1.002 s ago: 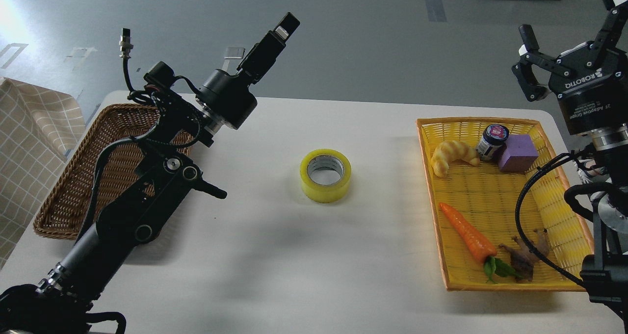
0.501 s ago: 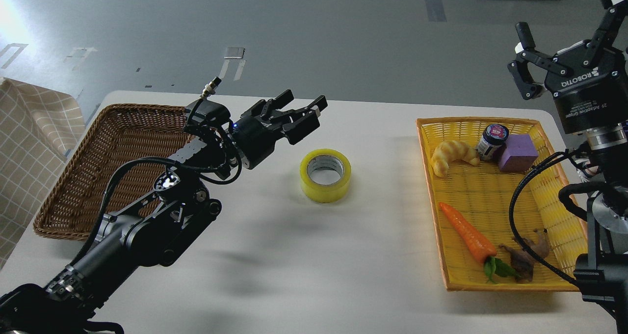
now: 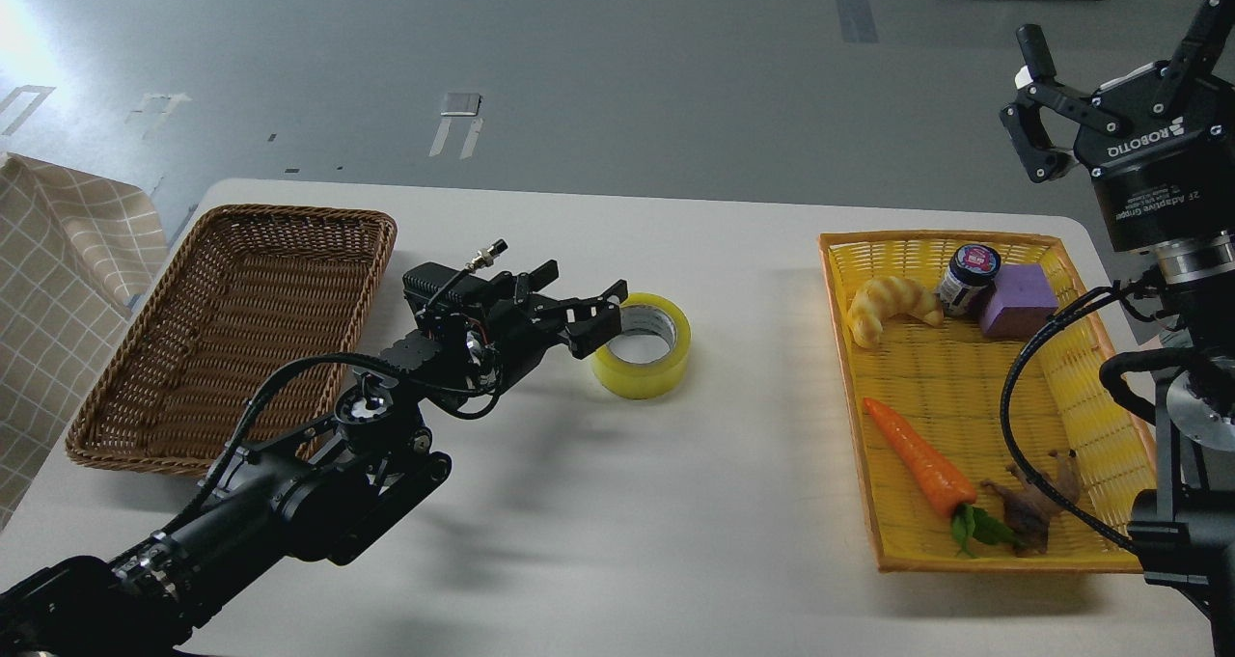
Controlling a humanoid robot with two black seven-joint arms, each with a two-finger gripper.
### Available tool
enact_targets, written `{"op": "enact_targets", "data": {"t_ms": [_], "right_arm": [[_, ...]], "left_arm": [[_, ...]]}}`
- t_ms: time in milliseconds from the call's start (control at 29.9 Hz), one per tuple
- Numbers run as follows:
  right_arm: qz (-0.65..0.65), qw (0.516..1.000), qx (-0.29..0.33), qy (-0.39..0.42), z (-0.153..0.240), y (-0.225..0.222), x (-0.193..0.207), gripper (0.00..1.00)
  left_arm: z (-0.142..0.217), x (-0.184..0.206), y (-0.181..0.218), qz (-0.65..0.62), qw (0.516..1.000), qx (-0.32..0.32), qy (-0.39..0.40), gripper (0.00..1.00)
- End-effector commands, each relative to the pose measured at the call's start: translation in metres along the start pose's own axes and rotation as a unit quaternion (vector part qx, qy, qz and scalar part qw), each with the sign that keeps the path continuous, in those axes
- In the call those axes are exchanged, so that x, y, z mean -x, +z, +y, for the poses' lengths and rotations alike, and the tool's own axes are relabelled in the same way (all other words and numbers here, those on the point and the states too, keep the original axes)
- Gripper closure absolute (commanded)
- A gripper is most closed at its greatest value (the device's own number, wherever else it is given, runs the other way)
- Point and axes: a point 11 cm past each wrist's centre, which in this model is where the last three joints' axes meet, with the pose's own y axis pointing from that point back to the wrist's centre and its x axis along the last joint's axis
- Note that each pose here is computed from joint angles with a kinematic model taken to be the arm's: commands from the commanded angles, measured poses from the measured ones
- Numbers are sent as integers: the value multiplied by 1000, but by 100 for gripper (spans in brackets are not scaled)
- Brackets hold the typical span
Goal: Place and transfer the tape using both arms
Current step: 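Swing the left gripper toward the tape roll on the table, then insert the left gripper into the tape roll's hole and close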
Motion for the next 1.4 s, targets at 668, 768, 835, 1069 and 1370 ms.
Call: {"op": "enact_targets", "data": {"t_ms": [668, 768, 835, 1069, 1370], "right_arm": [[1, 1000, 4, 13, 8, 1, -7, 0], [2, 1000, 5, 14, 10, 1, -7, 0], [2, 1000, 6, 16, 11, 2, -8, 0], [3, 1000, 10, 21, 18, 3, -10, 0], [9, 1000, -1, 21, 19, -6, -10, 0]], "left_arm": [[-13, 25, 1, -21, 998, -52, -38, 0], [-15, 22, 2, -23, 998, -51, -37, 0], [-18, 22, 6, -21, 998, -48, -37, 0], [-25, 27, 13, -15, 998, -49, -42, 0], [-25, 35, 12, -28, 997, -48, -57, 0]]}}
